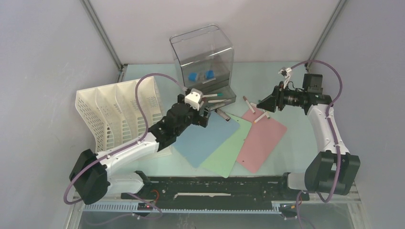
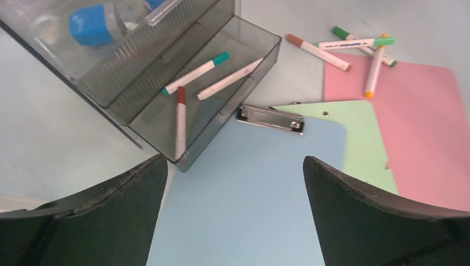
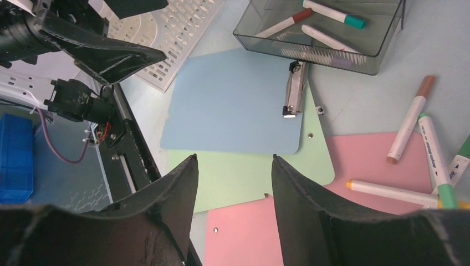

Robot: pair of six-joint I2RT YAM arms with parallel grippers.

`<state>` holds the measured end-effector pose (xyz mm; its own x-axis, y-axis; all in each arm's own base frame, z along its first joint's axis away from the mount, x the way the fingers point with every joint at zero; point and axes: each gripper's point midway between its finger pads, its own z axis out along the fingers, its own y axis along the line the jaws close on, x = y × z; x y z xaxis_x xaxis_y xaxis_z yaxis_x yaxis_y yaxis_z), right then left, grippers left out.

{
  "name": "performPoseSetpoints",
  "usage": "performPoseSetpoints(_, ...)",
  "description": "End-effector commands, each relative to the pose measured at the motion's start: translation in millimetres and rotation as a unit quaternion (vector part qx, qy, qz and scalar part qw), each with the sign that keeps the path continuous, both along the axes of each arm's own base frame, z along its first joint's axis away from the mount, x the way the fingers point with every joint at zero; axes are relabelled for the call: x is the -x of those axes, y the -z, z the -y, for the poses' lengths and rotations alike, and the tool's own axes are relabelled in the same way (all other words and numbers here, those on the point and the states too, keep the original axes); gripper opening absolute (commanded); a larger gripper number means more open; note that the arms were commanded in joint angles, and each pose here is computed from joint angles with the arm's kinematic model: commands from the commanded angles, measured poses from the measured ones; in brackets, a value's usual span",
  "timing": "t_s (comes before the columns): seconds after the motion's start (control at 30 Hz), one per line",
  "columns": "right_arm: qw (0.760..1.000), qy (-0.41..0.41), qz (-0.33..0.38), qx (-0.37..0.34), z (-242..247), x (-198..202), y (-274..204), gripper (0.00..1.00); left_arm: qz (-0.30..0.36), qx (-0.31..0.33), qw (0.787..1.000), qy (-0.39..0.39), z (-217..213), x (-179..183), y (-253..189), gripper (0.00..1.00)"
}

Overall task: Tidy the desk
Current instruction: Pick up the stationery from the center of the board.

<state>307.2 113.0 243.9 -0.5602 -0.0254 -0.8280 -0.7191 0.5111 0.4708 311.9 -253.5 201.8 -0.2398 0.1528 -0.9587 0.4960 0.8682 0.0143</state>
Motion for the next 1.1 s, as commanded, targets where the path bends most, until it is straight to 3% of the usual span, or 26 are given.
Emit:
performPoseSetpoints(0.0, 1.000, -0.002, 0.003, 0.014, 0.2, -2.5, 7.7, 0.59, -0.010, 0.098, 0.995, 0.028, 10.4, 14.4, -19.4, 1.00)
performPoseSetpoints(0.2, 0.999, 0.013, -0.012, 0.039, 6.0, -9.0, 23.1, 0.58, -0.015, 0.141, 0.989, 0.034, 5.8, 26.0, -19.6, 1.00)
performPoseSetpoints(0.5, 0.995, 0.028, 0.000, 0.099, 15.9, -18.6, 42.0, 0.58, -0.013, 0.150, 0.988, 0.033, -7.9, 38.6, -17.2, 1.00)
performPoseSetpoints(0.67, 0.982, 0.010, 0.013, 0.190, 13.3, -27.4, 55.1, 0.67, 0.002, 0.146, 0.989, 0.018, -25.1, 46.0, -20.9, 1.00)
performPoseSetpoints(0.7, 0.979, 0.007, 0.014, 0.203, 13.2, -30.6, 57.2, 0.74, 0.004, 0.147, 0.989, 0.015, -28.1, 47.2, -21.0, 1.00)
performPoseSetpoints(0.73, 0.977, 0.006, 0.013, 0.212, 14.4, -34.4, 59.7, 0.96, 0.007, 0.148, 0.989, 0.013, -30.8, 48.6, -20.7, 1.00)
performPoseSetpoints(0.77, 0.976, 0.002, 0.013, 0.219, 11.9, -38.8, 60.4, 0.99, 0.009, 0.149, 0.989, 0.011, -32.9, 50.0, -21.2, 1.00)
performPoseSetpoints(1.07, 0.951, 0.019, -0.072, 0.300, -2.9, -89.3, 89.1, 1.00, 0.012, 0.148, 0.989, 0.000, -46.3, 58.2, -12.7, 1.00)
